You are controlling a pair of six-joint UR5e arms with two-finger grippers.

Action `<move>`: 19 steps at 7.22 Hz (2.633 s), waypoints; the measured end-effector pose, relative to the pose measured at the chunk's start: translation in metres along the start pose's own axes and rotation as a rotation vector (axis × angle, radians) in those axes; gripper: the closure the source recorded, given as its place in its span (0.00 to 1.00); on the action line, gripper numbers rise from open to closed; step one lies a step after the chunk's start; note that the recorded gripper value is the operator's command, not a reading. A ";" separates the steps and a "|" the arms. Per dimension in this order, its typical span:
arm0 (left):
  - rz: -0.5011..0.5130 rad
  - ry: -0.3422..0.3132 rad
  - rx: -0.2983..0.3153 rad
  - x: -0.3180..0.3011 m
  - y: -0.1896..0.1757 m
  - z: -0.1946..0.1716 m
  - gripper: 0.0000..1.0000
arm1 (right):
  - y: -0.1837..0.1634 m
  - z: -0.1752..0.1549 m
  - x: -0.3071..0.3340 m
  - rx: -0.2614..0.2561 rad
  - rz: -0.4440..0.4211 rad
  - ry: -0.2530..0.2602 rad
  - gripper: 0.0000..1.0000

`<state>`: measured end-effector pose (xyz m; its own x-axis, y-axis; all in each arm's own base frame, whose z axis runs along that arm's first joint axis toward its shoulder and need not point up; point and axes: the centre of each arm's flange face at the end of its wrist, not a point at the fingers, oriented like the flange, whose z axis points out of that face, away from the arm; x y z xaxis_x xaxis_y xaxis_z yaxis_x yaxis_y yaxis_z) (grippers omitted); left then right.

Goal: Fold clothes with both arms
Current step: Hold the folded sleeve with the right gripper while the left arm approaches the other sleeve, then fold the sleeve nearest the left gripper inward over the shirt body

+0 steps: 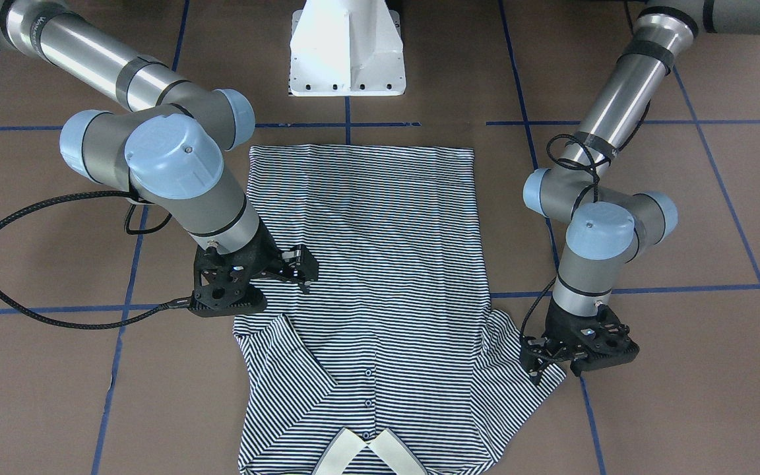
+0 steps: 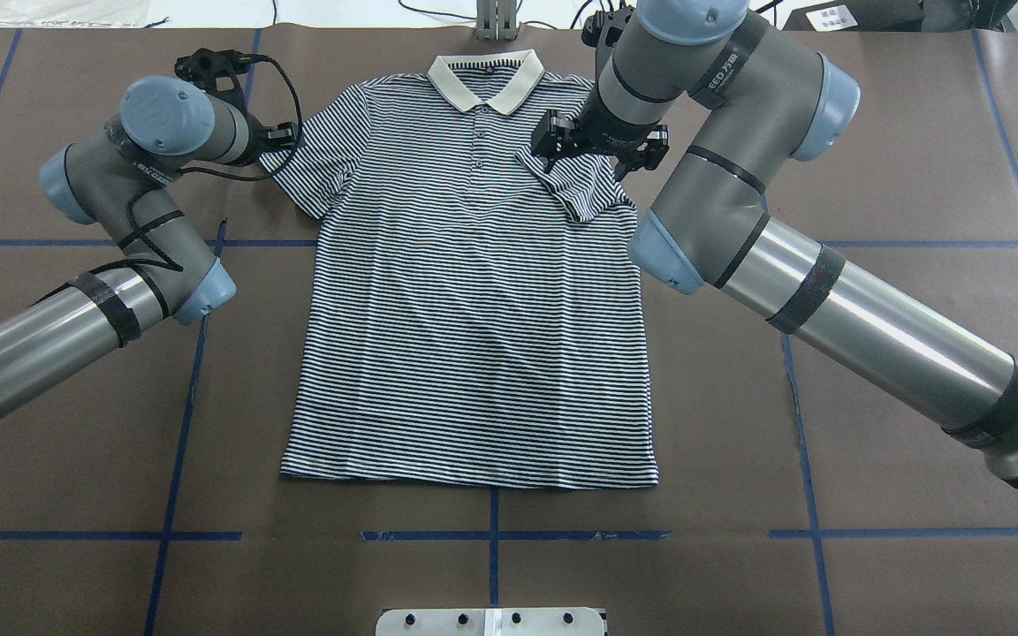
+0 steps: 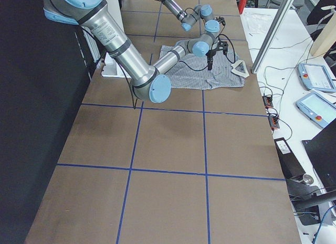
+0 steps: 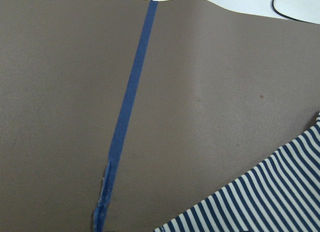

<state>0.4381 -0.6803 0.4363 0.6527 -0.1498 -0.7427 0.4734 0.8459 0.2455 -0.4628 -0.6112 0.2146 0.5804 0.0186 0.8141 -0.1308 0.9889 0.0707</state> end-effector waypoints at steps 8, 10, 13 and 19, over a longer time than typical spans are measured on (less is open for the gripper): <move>0.008 0.013 -0.002 0.020 -0.009 -0.015 1.00 | 0.000 0.001 0.000 0.004 -0.001 0.003 0.00; -0.002 -0.024 -0.037 0.071 -0.025 -0.060 1.00 | 0.001 0.002 0.001 0.003 -0.002 0.001 0.00; -0.136 -0.063 -0.073 0.157 -0.031 -0.083 1.00 | 0.002 0.004 0.003 0.002 -0.003 0.001 0.00; -0.222 0.084 -0.071 0.216 -0.003 -0.038 1.00 | 0.002 0.008 0.006 -0.001 -0.001 0.006 0.00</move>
<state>0.5545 -0.6956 0.2515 0.4840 -0.2956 -0.8236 0.5554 0.8311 0.0281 -0.4655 -0.6105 0.2243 0.5855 0.0182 0.8104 -0.1291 0.9891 0.0710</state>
